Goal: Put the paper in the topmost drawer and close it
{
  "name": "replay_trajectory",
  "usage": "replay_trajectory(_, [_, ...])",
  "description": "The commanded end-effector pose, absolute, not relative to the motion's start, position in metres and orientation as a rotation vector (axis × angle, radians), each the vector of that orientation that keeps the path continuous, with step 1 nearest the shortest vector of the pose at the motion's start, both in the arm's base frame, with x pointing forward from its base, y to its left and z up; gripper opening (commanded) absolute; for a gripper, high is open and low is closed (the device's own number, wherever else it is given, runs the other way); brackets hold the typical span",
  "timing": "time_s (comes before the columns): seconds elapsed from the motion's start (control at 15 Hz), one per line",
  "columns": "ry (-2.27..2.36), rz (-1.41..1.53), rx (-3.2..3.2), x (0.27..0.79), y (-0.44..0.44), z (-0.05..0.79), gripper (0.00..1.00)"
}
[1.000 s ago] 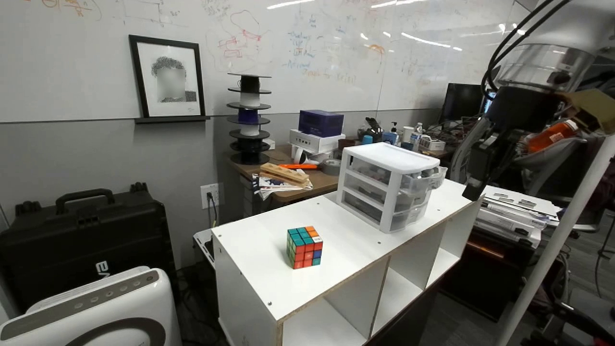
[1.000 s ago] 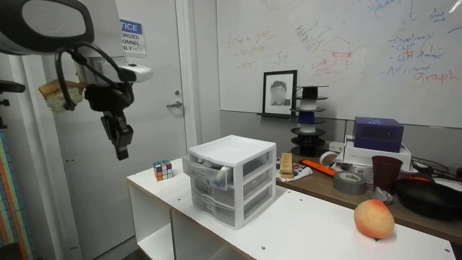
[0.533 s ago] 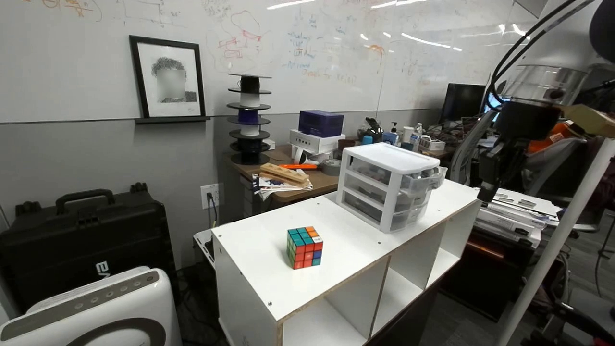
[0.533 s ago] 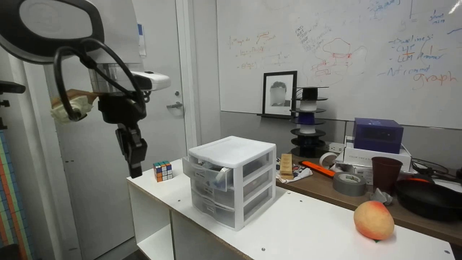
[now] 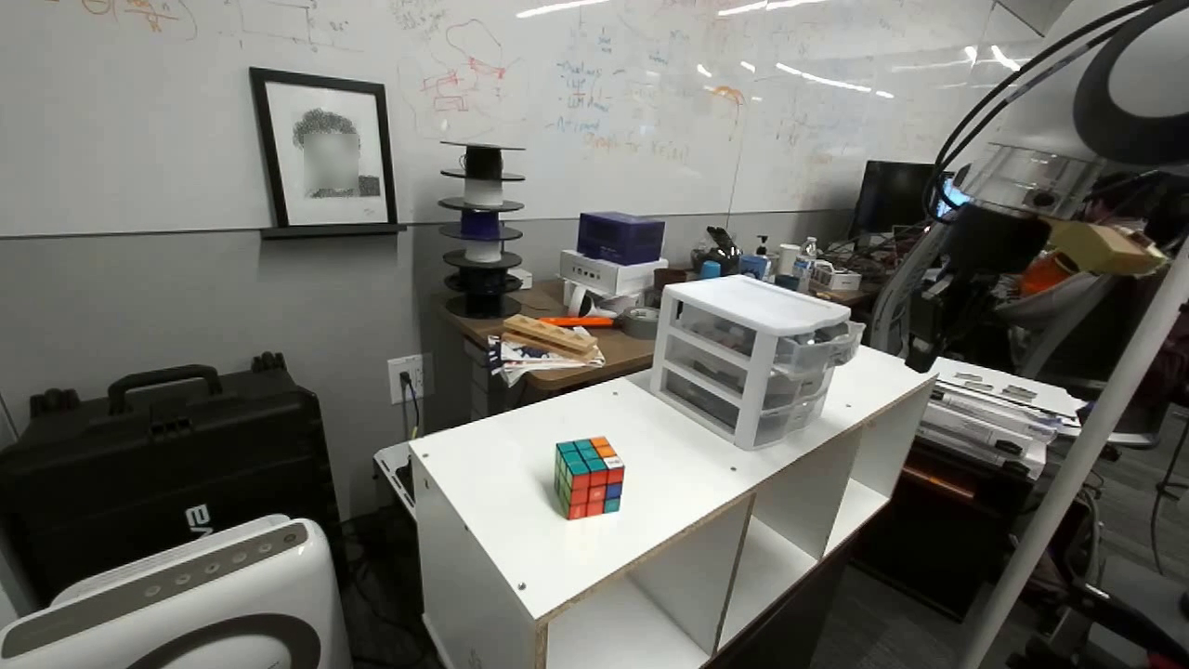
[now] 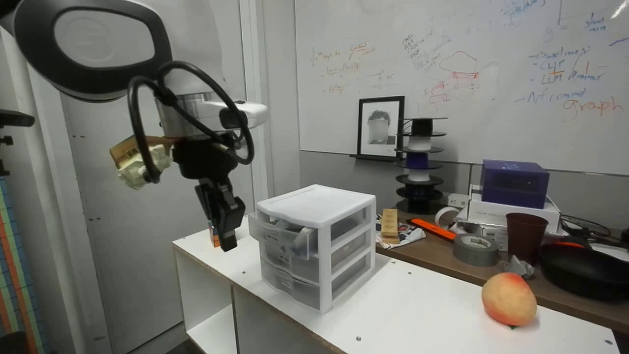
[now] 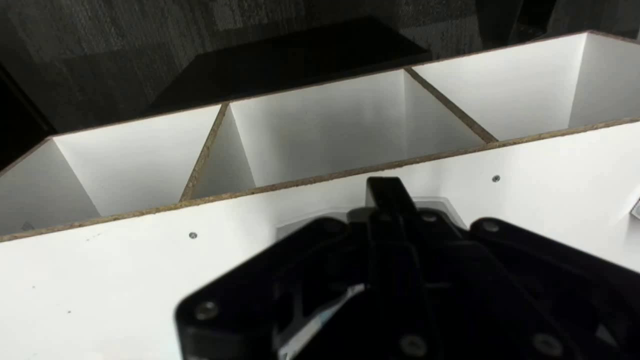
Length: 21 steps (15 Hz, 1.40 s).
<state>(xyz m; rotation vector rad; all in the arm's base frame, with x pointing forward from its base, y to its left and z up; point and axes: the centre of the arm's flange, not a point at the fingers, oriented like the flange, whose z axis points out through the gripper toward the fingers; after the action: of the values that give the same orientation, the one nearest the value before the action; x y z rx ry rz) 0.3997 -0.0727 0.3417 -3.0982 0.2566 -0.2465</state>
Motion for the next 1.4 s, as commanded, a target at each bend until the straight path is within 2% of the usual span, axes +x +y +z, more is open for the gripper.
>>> replay_trajectory(0.0, [0.226, -0.319, -3.108, 0.418, -0.078, 0.334, 0.01])
replay_trajectory(0.67, [0.282, -0.472, -3.106, 0.398, -0.102, 0.316, 0.01])
replay_trajectory(0.73, [0.295, -0.496, -3.103, 0.455, -0.086, 0.325, 0.01])
replay_trajectory(1.13, [0.358, -0.632, -3.026, 0.502, -0.070, 0.353, 0.01])
replay_trajectory(1.33, [0.378, -0.635, -3.018, 0.509, -0.075, 0.352, 0.01])
